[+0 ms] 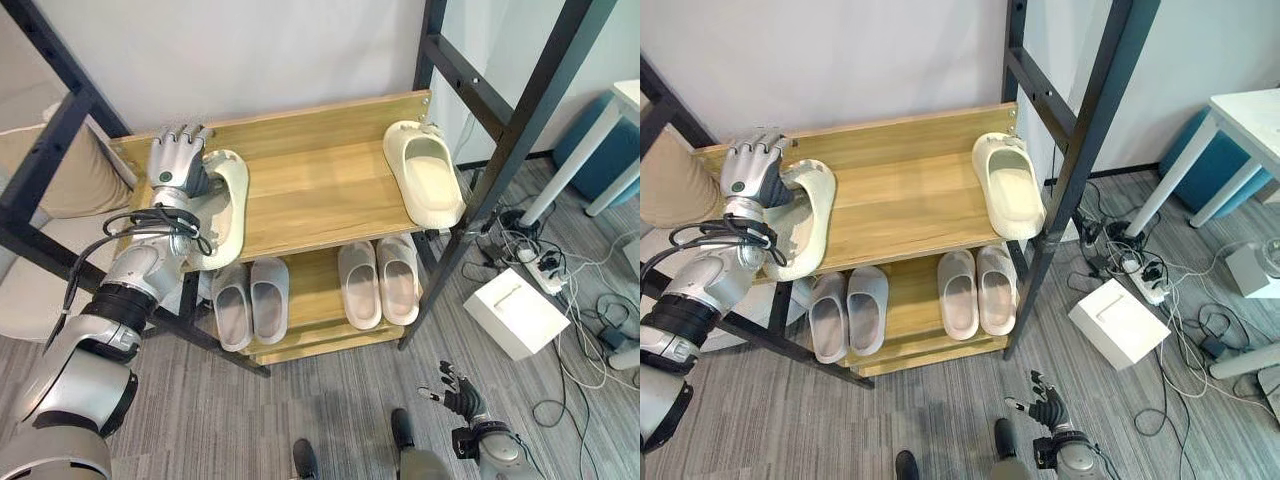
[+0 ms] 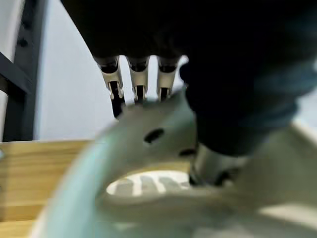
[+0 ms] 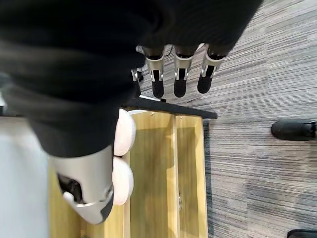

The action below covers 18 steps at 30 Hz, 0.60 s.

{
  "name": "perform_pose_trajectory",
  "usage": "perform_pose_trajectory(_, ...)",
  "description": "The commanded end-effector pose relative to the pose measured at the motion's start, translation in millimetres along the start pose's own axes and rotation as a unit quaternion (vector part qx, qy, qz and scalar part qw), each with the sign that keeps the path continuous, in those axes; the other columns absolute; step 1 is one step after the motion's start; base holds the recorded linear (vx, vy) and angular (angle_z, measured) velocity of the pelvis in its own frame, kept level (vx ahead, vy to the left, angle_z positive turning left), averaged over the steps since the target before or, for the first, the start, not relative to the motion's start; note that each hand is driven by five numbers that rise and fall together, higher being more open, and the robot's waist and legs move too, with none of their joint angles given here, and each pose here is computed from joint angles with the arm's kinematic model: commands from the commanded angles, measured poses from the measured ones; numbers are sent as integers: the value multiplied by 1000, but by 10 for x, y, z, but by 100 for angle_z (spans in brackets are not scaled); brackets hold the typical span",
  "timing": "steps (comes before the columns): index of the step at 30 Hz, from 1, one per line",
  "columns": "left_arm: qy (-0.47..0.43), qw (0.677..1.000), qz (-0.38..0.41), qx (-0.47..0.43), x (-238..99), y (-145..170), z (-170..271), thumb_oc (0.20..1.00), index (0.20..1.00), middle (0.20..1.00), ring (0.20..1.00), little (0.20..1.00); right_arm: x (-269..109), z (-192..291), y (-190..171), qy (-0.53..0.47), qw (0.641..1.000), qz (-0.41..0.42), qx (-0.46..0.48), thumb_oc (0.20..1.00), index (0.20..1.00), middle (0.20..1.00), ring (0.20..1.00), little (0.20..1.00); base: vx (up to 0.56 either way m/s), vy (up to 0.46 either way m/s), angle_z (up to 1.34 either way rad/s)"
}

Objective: Arrange the slippers neatly on the shoe rack.

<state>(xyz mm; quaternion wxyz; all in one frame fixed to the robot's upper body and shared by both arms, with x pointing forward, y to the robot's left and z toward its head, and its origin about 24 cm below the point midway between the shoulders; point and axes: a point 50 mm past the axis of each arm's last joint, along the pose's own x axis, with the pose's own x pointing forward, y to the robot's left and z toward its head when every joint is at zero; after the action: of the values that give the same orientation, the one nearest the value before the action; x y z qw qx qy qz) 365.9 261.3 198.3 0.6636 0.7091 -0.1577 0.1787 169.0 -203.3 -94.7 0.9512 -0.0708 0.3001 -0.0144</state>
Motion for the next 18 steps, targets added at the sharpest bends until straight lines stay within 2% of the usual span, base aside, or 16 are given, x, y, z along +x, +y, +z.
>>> perform_pose_trajectory(1,25,997,63,29,309,492,-197,200,200,200,200,200,58,323,-35,-74,997,-3,16,1000,1000,1000,1000,1000,-2,-6,-6)
perform_pose_trajectory(7,-2,997,69,17,354,539,-65,200,200,200,200,200,44,294,-36,-69,997,-3,20,1000,1000,1000,1000,1000,0,0,0)
perform_pose_trajectory(12,-82,993,82,-14,370,591,352,200,200,200,200,200,31,269,-29,-64,998,1,23,1000,1000,1000,1000,1000,0,0,0)
perform_pose_trajectory(14,-157,983,96,-15,425,716,740,200,200,200,200,200,34,281,-38,-65,998,5,23,1000,1000,1000,1000,1000,5,-19,1)
perform_pose_trajectory(18,-195,975,105,-17,498,803,1031,200,200,200,200,200,35,329,-59,-74,997,3,22,1000,1000,1000,1000,1000,-8,-45,-5)
